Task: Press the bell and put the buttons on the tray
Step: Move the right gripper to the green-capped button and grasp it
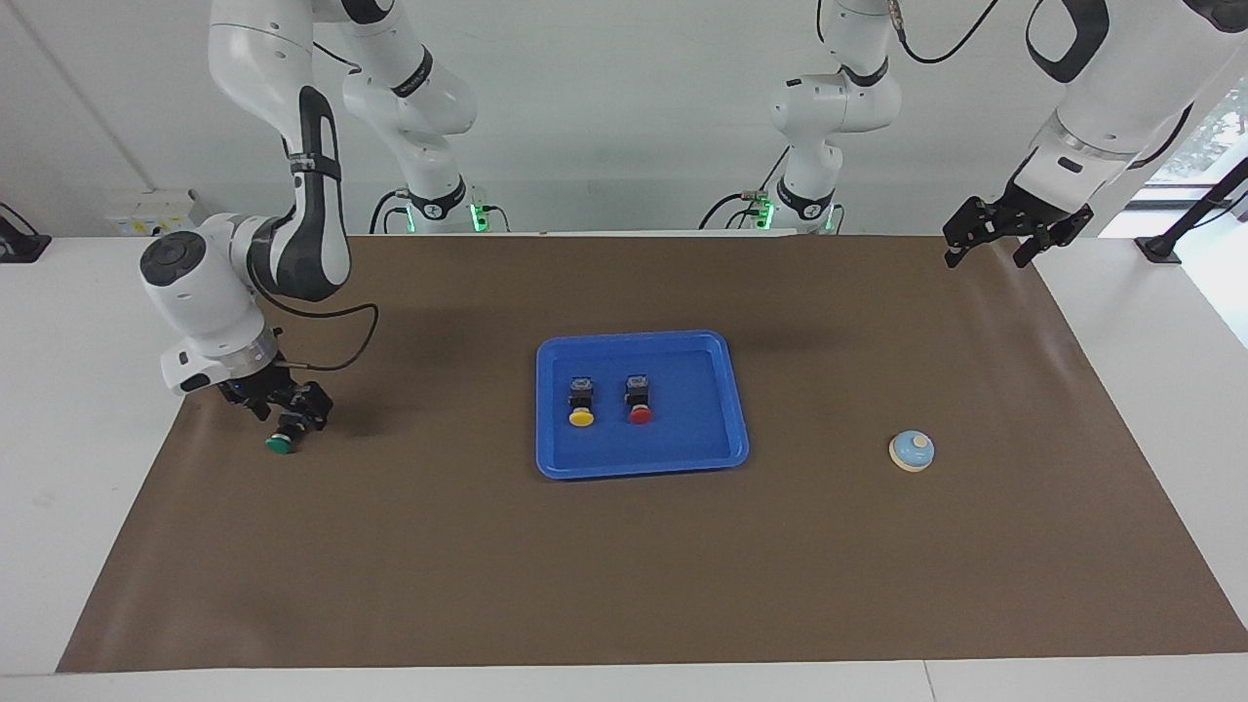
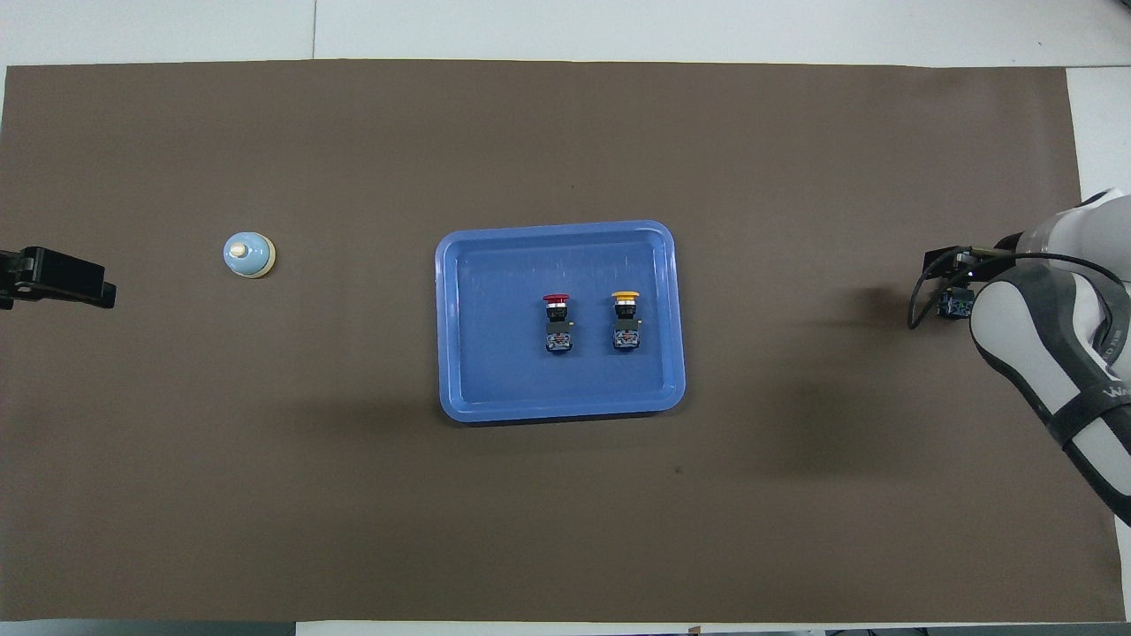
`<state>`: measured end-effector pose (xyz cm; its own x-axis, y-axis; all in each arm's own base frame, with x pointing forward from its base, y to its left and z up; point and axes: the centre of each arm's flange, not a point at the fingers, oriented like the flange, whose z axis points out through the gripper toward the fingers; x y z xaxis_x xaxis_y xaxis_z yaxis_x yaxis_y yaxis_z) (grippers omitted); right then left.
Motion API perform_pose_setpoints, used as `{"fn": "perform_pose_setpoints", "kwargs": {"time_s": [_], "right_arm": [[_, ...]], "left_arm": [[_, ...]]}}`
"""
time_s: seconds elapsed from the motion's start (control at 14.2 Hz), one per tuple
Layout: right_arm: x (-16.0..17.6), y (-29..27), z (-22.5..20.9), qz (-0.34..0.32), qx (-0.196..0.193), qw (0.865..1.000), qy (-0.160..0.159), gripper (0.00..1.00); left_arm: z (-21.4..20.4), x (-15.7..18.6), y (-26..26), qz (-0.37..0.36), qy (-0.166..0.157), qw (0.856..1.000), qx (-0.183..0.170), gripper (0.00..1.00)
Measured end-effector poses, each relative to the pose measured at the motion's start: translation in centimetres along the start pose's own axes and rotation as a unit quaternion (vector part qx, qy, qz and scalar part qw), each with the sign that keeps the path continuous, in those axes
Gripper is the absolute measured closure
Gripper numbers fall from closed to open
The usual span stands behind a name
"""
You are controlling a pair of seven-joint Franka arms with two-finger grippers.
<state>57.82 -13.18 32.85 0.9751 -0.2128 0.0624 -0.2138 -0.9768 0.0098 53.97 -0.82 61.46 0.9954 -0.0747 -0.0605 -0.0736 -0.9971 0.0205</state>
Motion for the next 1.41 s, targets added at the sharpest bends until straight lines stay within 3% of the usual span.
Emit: {"fn": "perform_pose_setpoints", "kwargs": {"time_s": [0.71, 0.78, 1.06, 1.13, 1.41], "right_arm": [[-1.7, 1.1, 3.8, 0.001, 0.000, 1.000, 0.014, 0.00], [-1.8, 1.2, 3.9, -0.001, 0.000, 1.000, 0.013, 0.07], [-2.0, 1.7, 4.1, -0.011, 0.000, 1.000, 0.010, 0.55], [-2.1, 1.8, 4.1, -0.012, 0.000, 1.000, 0.008, 0.59], [-2.2, 1.6, 4.1, -0.021, 0.000, 1.000, 0.005, 0.59]], "left_arm": [[0.0, 0.0, 0.0, 0.000, 0.000, 1.000, 0.000, 0.00], [0.0, 0.0, 0.0, 0.000, 0.000, 1.000, 0.000, 0.00], [0.0, 0.0, 0.0, 0.000, 0.000, 1.000, 0.000, 0.00], [0.0, 0.0, 0.0, 0.000, 0.000, 1.000, 0.000, 0.00], [0.0, 0.0, 0.0, 0.000, 0.000, 1.000, 0.000, 0.00]]}}
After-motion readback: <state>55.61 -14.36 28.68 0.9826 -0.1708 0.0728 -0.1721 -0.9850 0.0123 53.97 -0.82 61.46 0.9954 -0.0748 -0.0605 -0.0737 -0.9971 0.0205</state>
